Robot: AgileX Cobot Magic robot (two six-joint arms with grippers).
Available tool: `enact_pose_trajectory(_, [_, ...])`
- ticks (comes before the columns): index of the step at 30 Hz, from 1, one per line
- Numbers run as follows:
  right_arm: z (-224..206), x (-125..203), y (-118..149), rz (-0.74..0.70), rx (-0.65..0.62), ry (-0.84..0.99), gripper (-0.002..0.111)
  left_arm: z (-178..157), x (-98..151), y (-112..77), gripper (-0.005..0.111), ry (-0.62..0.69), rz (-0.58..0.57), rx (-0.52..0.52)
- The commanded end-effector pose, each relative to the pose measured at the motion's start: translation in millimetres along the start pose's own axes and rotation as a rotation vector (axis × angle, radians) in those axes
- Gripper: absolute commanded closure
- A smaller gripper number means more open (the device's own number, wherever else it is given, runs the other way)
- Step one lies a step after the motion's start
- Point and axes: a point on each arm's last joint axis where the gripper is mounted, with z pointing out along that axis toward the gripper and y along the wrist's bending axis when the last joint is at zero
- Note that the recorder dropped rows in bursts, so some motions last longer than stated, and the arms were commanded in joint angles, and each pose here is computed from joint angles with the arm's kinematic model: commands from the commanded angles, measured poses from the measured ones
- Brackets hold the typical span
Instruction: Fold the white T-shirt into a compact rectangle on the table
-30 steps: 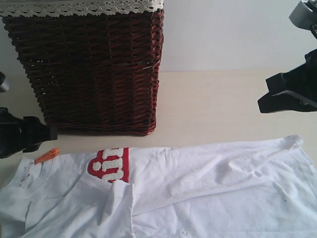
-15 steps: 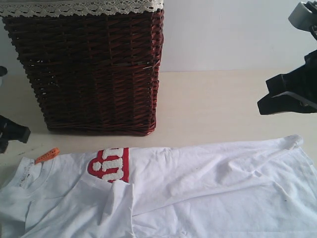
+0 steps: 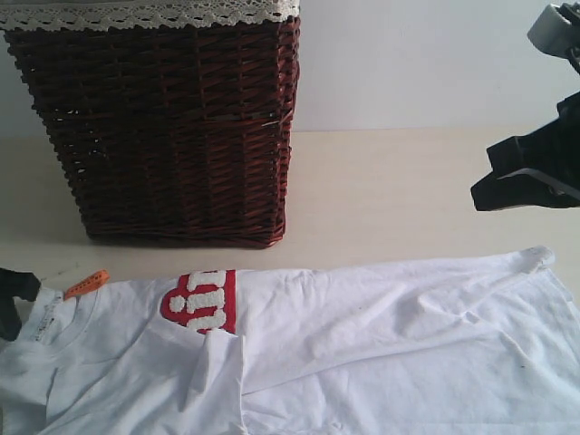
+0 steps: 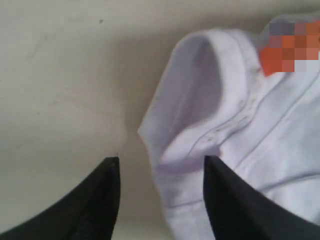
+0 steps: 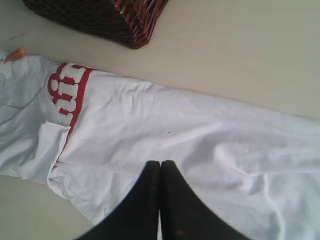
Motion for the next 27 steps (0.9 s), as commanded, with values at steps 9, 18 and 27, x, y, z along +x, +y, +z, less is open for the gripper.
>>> enact_pose_trajectory(9, [-2.5, -0.4, 0.5, -0.011, 0.003, -0.006, 0.108, 42.6, -9.3, 2.9, 0.049, 0.003, -0.092, 0.046])
enact_pose_trajectory(18, [-2.5, -0.2, 0.6, -0.011, 0.002, -0.004, 0.108, 43.2, -6.8, 1.7, 0.049, 0.023, -0.104, 0.068])
enact_pose_trajectory(27, [-2.5, 0.4, 1.0, -0.011, -0.002, 0.002, 0.108, 46.2, -3.8, -20.0, 0.049, -0.002, -0.041, 0.318])
